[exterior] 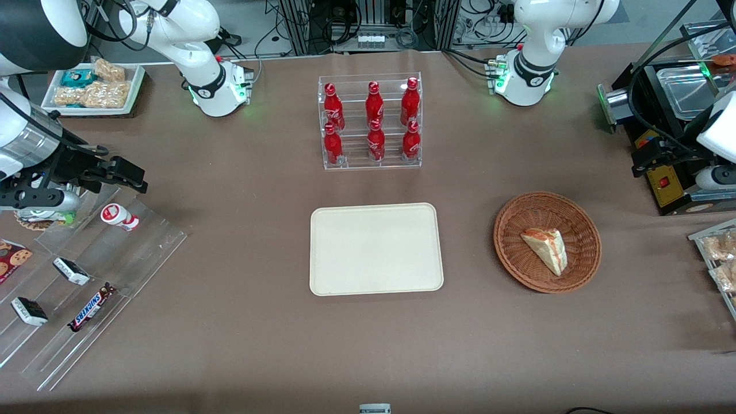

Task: Place sandwich from basket to tray

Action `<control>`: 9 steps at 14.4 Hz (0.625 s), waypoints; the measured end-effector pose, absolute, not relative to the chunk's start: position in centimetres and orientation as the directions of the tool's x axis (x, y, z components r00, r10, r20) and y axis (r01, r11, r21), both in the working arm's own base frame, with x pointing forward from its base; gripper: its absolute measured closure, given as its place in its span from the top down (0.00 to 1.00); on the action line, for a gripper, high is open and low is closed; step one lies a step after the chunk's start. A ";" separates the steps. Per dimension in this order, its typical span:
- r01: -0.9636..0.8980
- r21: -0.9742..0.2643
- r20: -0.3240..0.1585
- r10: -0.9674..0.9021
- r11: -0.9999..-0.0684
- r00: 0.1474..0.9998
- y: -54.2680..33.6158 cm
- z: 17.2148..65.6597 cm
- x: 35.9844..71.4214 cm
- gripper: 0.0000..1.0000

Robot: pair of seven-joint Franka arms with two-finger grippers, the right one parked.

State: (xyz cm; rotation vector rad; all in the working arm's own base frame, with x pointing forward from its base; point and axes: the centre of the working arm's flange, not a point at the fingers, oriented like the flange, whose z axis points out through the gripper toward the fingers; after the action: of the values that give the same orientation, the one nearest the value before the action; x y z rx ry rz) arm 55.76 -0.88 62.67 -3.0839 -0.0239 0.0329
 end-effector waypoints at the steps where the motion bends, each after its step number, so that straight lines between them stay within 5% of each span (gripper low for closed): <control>1: 0.016 -0.055 -0.021 0.018 -0.998 1.000 -0.8 62.7 55.8 1.00; 5: 0.020 -0.027 -0.055 0.022 -0.999 0.998 -0.8 61.1 56.0 1.00; 9: 0.042 -0.027 -0.127 0.045 -0.999 0.991 -0.8 48.4 58.5 1.00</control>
State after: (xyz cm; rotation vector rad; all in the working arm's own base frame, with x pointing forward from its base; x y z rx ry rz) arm 58.48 -0.84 48.44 -3.1104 -0.0685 0.1988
